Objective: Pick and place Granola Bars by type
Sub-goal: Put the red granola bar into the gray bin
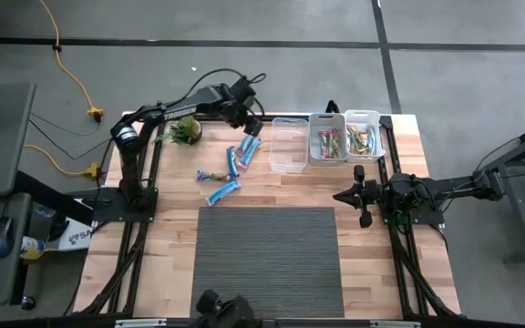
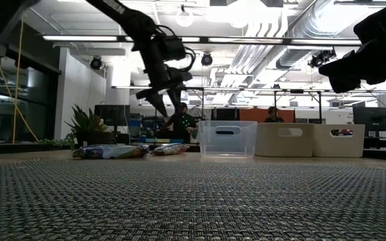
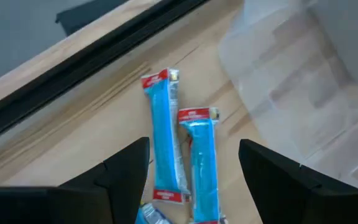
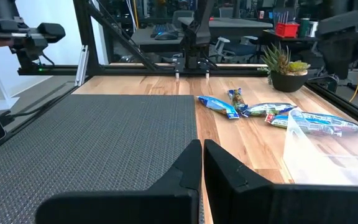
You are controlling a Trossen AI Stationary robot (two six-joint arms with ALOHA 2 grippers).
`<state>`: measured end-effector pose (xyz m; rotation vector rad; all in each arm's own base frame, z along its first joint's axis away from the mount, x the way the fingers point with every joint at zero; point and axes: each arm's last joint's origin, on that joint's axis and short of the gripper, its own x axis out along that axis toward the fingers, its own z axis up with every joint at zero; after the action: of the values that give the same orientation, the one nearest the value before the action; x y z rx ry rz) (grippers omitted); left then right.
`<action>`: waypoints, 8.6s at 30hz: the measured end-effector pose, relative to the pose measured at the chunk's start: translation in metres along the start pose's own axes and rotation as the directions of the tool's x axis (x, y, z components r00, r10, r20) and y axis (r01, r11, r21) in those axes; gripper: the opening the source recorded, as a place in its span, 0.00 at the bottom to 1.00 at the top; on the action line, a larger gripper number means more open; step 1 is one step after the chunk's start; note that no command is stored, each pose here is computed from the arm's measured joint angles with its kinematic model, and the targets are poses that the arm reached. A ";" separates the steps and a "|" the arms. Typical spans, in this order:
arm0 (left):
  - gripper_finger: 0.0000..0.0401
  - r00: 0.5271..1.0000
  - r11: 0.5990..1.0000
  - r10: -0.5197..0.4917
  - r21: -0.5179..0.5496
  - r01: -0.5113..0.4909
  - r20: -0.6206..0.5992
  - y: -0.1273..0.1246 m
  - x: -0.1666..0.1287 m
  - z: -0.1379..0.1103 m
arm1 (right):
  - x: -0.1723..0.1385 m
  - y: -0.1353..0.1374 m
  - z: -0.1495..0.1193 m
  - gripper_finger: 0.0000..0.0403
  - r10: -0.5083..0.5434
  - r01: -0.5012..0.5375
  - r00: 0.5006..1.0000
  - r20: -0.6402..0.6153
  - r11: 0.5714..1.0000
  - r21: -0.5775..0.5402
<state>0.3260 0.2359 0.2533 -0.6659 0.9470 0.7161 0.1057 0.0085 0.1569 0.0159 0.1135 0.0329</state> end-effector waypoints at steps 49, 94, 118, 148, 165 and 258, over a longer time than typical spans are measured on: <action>0.58 0.923 0.998 0.057 -0.017 -0.068 -0.381 0.020 0.091 0.011 | 0.000 0.000 0.000 0.00 0.000 0.000 1.000 -0.001 1.000 0.000; 0.20 0.873 0.996 -0.064 -0.083 0.027 -0.484 0.013 0.114 -0.001 | 0.000 0.000 0.000 0.00 0.000 0.000 1.000 0.000 1.000 0.000; 0.18 0.899 0.993 -0.075 0.050 0.107 -0.431 0.005 0.058 0.013 | 0.000 0.000 0.000 0.00 0.000 0.000 1.000 -0.001 1.000 0.000; 0.18 0.354 0.314 -0.935 0.377 0.871 -0.040 -0.064 -0.097 0.071 | 0.000 0.000 0.000 0.00 0.000 0.000 1.000 -0.001 1.000 0.000; 0.18 0.359 0.547 -0.776 0.269 0.793 0.518 -0.085 -0.119 0.094 | 0.000 0.000 0.000 0.00 0.000 0.000 1.000 -0.001 1.000 0.000; 0.21 0.868 0.831 -0.463 -0.253 0.495 0.177 -0.152 0.102 0.060 | 0.000 0.000 0.000 0.00 0.003 -0.003 1.000 0.006 1.000 0.001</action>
<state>0.5148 0.2172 0.2178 -1.0711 0.5364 0.4330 0.1058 0.0086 0.1573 0.0169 0.1079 0.0360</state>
